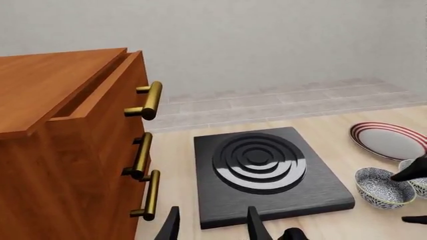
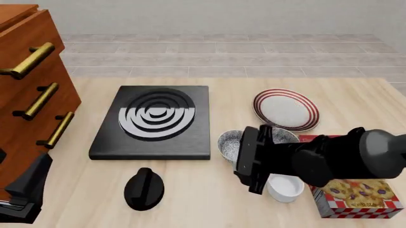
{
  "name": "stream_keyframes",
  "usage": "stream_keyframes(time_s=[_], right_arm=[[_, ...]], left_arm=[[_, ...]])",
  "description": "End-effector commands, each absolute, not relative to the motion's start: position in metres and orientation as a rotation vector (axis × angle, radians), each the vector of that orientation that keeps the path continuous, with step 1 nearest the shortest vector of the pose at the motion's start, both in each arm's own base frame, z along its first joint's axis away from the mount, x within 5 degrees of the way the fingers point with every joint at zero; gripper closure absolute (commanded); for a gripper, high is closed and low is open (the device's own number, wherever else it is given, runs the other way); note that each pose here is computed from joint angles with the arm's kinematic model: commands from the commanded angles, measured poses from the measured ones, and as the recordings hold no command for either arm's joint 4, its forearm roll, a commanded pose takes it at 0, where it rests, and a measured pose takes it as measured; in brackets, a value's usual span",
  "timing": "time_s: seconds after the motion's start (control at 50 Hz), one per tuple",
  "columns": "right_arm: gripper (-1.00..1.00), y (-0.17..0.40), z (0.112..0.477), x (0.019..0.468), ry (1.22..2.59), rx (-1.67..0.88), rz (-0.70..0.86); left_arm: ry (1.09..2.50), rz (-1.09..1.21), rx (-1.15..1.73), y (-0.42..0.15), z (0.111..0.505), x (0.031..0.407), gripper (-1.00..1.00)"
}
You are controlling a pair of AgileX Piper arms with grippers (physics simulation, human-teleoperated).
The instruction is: Pick the akita bowl from table center and place it on the plate.
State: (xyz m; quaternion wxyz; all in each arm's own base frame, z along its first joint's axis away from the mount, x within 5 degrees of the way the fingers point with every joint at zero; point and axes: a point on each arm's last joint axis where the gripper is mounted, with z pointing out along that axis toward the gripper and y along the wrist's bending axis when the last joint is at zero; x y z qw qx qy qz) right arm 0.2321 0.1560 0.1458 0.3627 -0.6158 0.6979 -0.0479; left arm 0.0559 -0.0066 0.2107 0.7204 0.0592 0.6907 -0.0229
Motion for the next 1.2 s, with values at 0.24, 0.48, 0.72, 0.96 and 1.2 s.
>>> stream_keyframes(time_s=[0.24, 0.48, 0.72, 0.96, 1.2], right_arm=[[-1.00, 0.154, 0.123, 0.248, 1.816, -1.639, -0.159], [-1.00, 0.158, 0.120, 0.256, 1.828, -1.641, -0.156], [-1.00, 0.165, 0.114, 0.260, 1.847, -1.645, -0.140], [-1.00, 0.173, 0.117, 0.264, 1.849, -1.651, -0.129], [1.00, 0.177, 0.115, 0.260, 1.805, -1.684, -0.132]], left_arm=[[1.524, -0.060, 0.128, -0.007, 0.212, 0.056, -1.00], [1.525, -0.063, 0.129, -0.007, 0.211, 0.056, -1.00], [1.526, -0.064, 0.131, -0.007, 0.212, 0.056, -1.00], [1.526, -0.066, 0.133, -0.007, 0.212, 0.056, -1.00], [1.525, -0.068, 0.132, -0.007, 0.211, 0.056, -1.00]])
